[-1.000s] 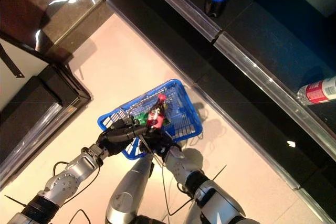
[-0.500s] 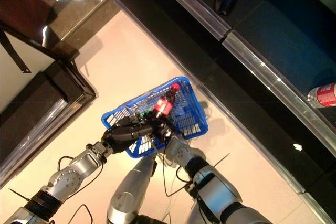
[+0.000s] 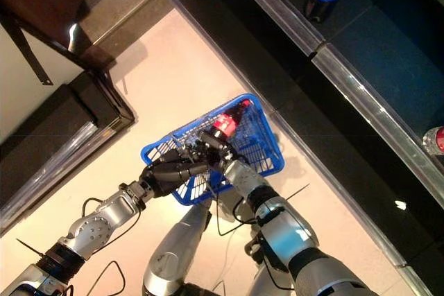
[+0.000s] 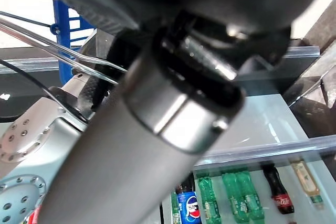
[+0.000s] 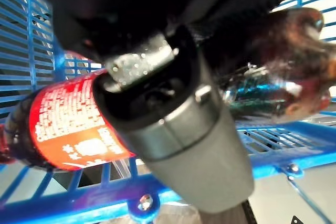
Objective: Pick up the drink and place into the basket.
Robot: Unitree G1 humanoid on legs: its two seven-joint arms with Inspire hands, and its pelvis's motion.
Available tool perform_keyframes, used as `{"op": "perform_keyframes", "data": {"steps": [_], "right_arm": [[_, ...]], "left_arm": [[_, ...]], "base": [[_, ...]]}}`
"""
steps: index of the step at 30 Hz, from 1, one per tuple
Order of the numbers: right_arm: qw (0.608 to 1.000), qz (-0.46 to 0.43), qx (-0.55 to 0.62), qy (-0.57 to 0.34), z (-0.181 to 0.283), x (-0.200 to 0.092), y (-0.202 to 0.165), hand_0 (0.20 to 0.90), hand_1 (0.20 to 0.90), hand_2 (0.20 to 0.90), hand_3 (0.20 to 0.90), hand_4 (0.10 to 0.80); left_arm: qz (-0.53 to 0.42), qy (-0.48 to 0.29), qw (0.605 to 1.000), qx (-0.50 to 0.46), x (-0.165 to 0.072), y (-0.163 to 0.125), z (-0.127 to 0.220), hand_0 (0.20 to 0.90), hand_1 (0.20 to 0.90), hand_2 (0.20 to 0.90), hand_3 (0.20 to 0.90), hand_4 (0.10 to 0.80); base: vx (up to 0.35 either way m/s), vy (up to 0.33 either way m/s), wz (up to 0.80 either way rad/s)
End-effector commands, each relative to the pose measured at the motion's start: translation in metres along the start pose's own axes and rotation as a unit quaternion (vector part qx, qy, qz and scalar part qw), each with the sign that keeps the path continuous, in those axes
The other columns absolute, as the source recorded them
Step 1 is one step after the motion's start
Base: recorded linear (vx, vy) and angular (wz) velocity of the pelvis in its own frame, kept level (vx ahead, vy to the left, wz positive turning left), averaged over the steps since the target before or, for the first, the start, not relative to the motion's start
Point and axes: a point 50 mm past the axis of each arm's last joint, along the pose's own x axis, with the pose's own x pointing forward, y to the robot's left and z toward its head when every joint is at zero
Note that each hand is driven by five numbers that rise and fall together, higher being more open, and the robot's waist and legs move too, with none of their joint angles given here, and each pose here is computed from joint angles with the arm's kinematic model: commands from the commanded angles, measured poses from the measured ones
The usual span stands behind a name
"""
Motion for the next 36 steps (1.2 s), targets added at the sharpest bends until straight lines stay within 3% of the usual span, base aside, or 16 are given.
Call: {"op": "perform_keyframes", "data": {"steps": [1, 22, 36], "right_arm": [[0.990, 0.140, -0.015, -0.028, 0.030, -0.002, 0.091, 0.900, 0.900, 0.900, 0.900, 0.800], [0.985, 0.149, -0.081, 0.019, 0.017, 0.001, 0.060, 0.900, 0.900, 0.900, 0.900, 0.800], [0.974, 0.199, -0.099, -0.038, 0.025, -0.007, 0.054, 0.900, 0.900, 0.900, 0.900, 0.800]], "left_arm": [[-0.397, -0.112, 0.910, -0.028, 0.006, -0.142, 0.043, 0.300, 0.300, 0.300, 0.200, 0.100], [-0.377, -0.119, 0.917, -0.045, 0.008, -0.138, 0.038, 0.300, 0.300, 0.300, 0.200, 0.100], [-0.365, -0.129, 0.921, -0.050, 0.000, -0.131, 0.037, 0.300, 0.300, 0.300, 0.200, 0.100]], "base": [[0.000, 0.000, 0.00], [0.016, -0.003, 0.01], [-0.011, 0.000, -0.02]]}}
